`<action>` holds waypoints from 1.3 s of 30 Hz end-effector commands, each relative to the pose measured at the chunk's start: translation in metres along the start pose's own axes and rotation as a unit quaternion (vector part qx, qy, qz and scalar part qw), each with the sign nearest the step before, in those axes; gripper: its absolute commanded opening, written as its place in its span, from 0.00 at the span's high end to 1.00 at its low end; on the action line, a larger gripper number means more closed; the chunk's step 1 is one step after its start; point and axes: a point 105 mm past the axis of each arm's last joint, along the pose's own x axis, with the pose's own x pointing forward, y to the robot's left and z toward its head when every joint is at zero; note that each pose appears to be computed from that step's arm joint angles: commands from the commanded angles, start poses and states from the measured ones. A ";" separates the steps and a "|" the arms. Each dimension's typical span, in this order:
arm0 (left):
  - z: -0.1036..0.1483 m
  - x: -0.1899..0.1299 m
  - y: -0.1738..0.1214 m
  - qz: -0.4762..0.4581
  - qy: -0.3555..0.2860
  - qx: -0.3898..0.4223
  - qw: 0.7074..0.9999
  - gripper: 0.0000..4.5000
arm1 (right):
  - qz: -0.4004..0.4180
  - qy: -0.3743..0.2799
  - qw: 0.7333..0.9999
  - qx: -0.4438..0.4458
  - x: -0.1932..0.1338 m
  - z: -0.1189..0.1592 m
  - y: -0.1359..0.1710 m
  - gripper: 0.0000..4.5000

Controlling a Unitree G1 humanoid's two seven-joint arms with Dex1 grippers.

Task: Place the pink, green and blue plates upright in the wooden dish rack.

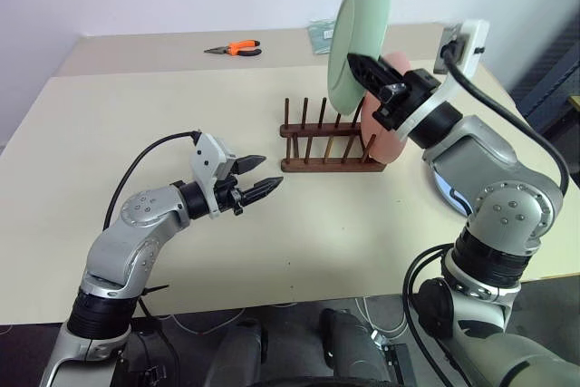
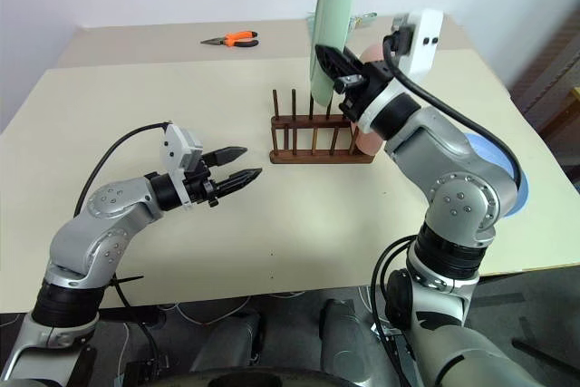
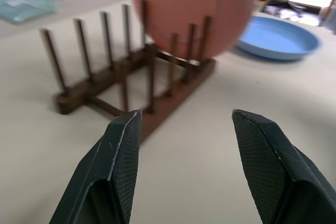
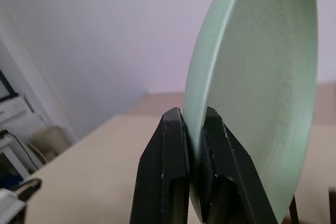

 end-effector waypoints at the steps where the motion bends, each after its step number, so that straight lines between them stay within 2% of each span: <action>1: 0.010 0.000 -0.007 -0.016 -0.013 0.015 1.000 0.38 | 0.006 0.013 1.000 -0.016 0.000 -0.001 0.001 1.00; 9: 0.008 0.003 -0.011 -0.013 -0.010 0.017 1.000 0.38 | -0.018 0.079 0.997 -0.013 0.004 -0.024 -0.023 1.00; 10: 0.007 0.003 -0.011 -0.012 -0.008 0.018 1.000 0.37 | -0.018 0.083 0.996 -0.018 0.005 -0.025 -0.024 0.83; 12: 0.006 0.002 -0.011 -0.010 -0.006 0.019 1.000 0.37 | -0.016 0.083 0.996 -0.040 0.006 -0.023 -0.024 0.68; 13: 0.006 0.002 -0.011 -0.010 -0.006 0.019 1.000 0.37 | -0.012 0.079 0.995 -0.065 0.006 -0.019 -0.022 0.57; 15: 0.006 0.002 -0.012 -0.010 -0.007 0.016 1.000 0.37 | -0.008 0.063 0.981 -0.183 0.007 -0.005 -0.018 0.36; 17: 0.006 0.003 -0.013 -0.011 -0.008 0.016 1.000 0.37 | 0.006 0.059 0.961 -0.270 0.006 0.005 -0.014 0.36; 19: 0.006 0.003 -0.014 -0.013 -0.007 0.016 1.000 0.37 | 0.008 0.043 0.954 -0.297 0.001 0.022 -0.015 0.36; 22: 0.005 0.005 -0.015 -0.018 -0.005 0.016 1.000 0.37 | -0.009 -0.005 0.946 -0.323 -0.015 0.067 -0.024 0.36; 25: 0.003 0.008 -0.016 -0.024 -0.004 0.015 1.000 0.37 | -0.096 -0.036 0.948 -0.301 -0.050 0.108 -0.066 0.36; 27: 0.002 0.010 -0.017 -0.030 -0.001 0.014 0.999 0.37 | -0.162 -0.012 0.939 -0.302 -0.077 0.112 -0.100 0.36; 28: 0.001 0.011 -0.017 -0.033 0.001 0.015 0.999 0.37 | -0.177 0.018 0.935 -0.306 -0.090 0.104 -0.112 0.36; 30: 0.000 0.013 -0.018 -0.040 0.001 0.014 0.999 0.37 | -0.162 0.129 0.926 -0.316 -0.114 0.058 -0.123 0.36; 33: 0.001 0.016 -0.016 -0.047 0.000 0.015 0.999 0.37 | -0.134 0.261 0.906 -0.306 -0.138 -0.012 -0.125 0.36; 35: 0.001 0.018 -0.016 -0.050 -0.001 0.016 0.999 0.37 | -0.134 0.310 0.893 -0.298 -0.150 -0.045 -0.127 0.36; 39: 0.004 0.020 -0.018 -0.055 -0.006 0.017 0.998 0.37 | -0.185 0.373 0.858 -0.299 -0.171 -0.086 -0.150 0.36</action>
